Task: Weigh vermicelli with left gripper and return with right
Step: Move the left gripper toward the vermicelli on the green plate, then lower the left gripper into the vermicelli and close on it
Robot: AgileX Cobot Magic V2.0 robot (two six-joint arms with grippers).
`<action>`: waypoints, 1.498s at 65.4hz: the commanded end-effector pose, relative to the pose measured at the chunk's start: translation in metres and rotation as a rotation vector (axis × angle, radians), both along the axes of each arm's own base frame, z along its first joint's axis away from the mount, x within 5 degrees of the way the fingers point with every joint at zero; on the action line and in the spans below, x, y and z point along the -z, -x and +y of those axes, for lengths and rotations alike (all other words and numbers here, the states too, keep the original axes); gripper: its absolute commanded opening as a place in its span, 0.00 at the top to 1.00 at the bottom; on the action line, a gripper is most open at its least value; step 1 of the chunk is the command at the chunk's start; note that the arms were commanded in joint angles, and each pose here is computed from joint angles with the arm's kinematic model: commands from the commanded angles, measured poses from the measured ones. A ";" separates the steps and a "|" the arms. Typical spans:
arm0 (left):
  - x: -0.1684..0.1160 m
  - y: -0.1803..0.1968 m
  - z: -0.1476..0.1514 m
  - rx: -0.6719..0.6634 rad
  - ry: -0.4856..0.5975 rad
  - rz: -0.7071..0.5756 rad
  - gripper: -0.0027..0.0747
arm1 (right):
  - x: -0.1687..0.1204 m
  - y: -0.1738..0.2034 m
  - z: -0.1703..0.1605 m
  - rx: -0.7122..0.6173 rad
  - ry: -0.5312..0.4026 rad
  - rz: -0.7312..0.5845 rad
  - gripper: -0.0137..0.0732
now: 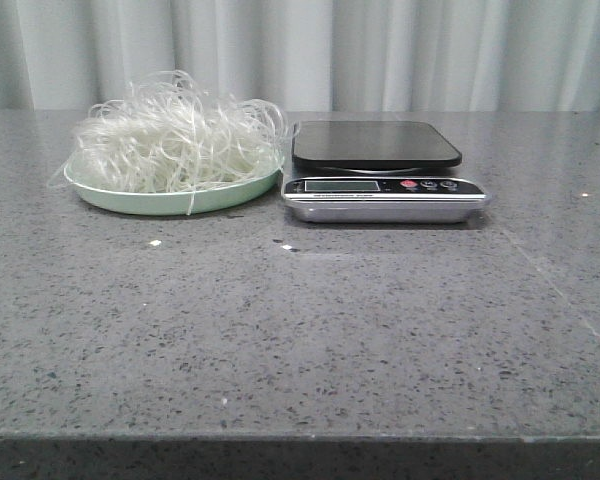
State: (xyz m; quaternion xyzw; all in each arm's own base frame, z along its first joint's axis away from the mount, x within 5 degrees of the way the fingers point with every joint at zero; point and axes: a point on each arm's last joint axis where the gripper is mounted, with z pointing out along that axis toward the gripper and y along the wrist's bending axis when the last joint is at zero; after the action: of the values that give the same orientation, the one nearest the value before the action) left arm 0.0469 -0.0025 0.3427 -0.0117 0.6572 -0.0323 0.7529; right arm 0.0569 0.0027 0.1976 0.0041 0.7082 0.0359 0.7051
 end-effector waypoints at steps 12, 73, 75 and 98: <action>-0.010 -0.017 0.001 -0.003 0.015 0.026 0.80 | -0.010 0.002 -0.001 0.010 0.008 -0.098 0.63; -0.043 -0.134 -0.057 0.305 -0.063 0.291 0.21 | -0.010 0.002 -0.001 0.010 0.008 -0.098 0.63; -0.044 -0.142 -0.063 0.320 -0.079 0.303 0.21 | -0.010 0.002 -0.001 0.010 0.008 -0.098 0.63; -0.021 -0.237 -0.137 0.444 -0.158 0.529 0.21 | -0.010 0.002 -0.001 0.010 0.008 -0.098 0.63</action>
State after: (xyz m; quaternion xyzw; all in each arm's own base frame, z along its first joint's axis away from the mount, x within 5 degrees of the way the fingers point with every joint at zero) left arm 0.2641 -0.1264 0.3516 0.1871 0.8256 -0.1272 0.5169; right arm 0.0567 0.0027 0.1977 0.0041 0.7077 0.0360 0.7056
